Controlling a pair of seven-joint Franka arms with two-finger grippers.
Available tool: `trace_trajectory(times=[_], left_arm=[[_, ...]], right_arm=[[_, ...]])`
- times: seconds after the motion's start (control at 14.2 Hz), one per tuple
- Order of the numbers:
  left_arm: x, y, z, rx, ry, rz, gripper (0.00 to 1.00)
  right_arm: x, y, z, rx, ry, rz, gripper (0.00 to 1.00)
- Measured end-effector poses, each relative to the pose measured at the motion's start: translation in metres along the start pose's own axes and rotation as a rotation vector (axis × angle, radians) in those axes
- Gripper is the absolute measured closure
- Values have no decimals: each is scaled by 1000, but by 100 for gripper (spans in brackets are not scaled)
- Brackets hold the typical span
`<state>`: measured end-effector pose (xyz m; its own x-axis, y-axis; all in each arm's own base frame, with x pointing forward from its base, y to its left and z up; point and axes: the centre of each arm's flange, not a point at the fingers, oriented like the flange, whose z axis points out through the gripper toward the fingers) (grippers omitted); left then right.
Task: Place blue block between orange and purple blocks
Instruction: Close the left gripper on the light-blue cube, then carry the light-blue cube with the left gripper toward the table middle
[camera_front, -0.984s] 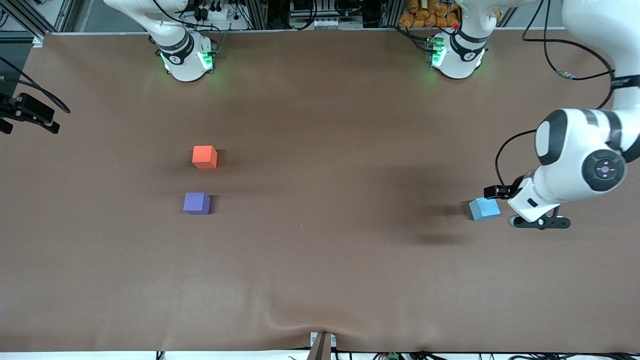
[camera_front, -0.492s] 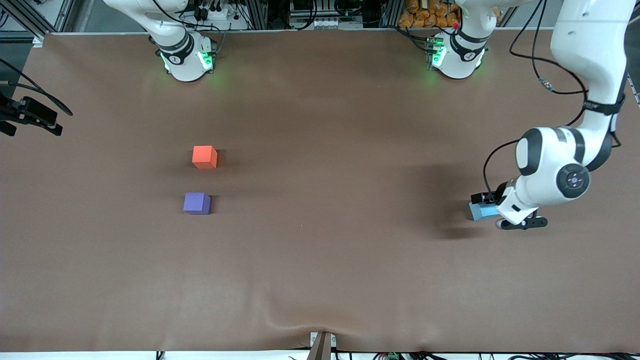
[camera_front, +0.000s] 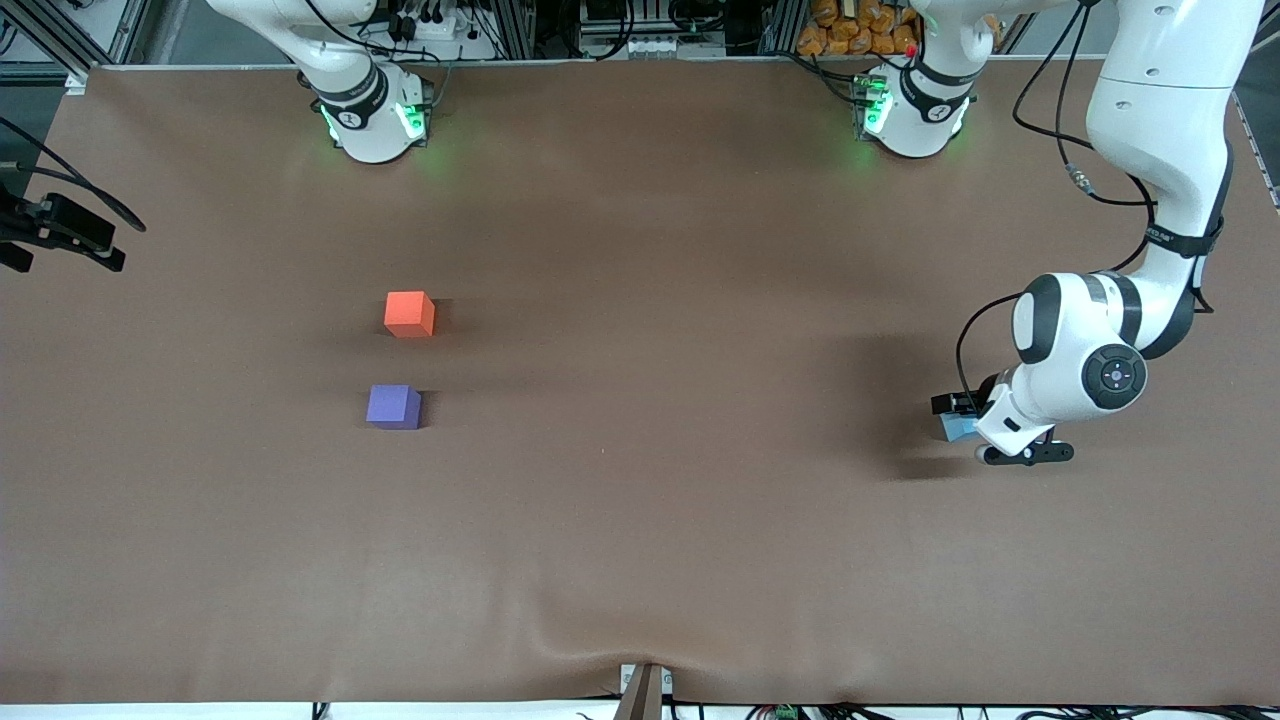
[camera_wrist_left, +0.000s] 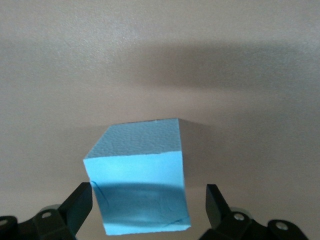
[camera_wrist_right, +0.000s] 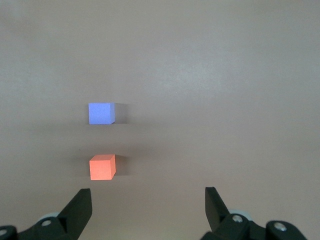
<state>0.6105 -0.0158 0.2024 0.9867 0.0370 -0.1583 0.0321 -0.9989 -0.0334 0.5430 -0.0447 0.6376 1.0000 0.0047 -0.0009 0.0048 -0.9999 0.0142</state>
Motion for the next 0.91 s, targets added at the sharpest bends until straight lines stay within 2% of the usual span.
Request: trace_trajectory(times=[0.14,0.42,0.49,0.63,0.77,0.91], left_arm=[[2,0,-1,5,16,5,0],[7,4,-8,4,39,17,40],[8,7,-12,3,49,22,44],[13,21,-37,-7,96,44,44],[7,59,-85,-25,144,96,44],[-18,114,-137,-41,160,122,47]], right_arm=[[0,0,0,0,0,0,0],[0,0,0,0,0,0,0],[0,0,0,0,0,0,0],[0,0,0,0,0,0,0],[1,0,2,3,-4,0,0],[2,-1,4,11,-8,0,0]])
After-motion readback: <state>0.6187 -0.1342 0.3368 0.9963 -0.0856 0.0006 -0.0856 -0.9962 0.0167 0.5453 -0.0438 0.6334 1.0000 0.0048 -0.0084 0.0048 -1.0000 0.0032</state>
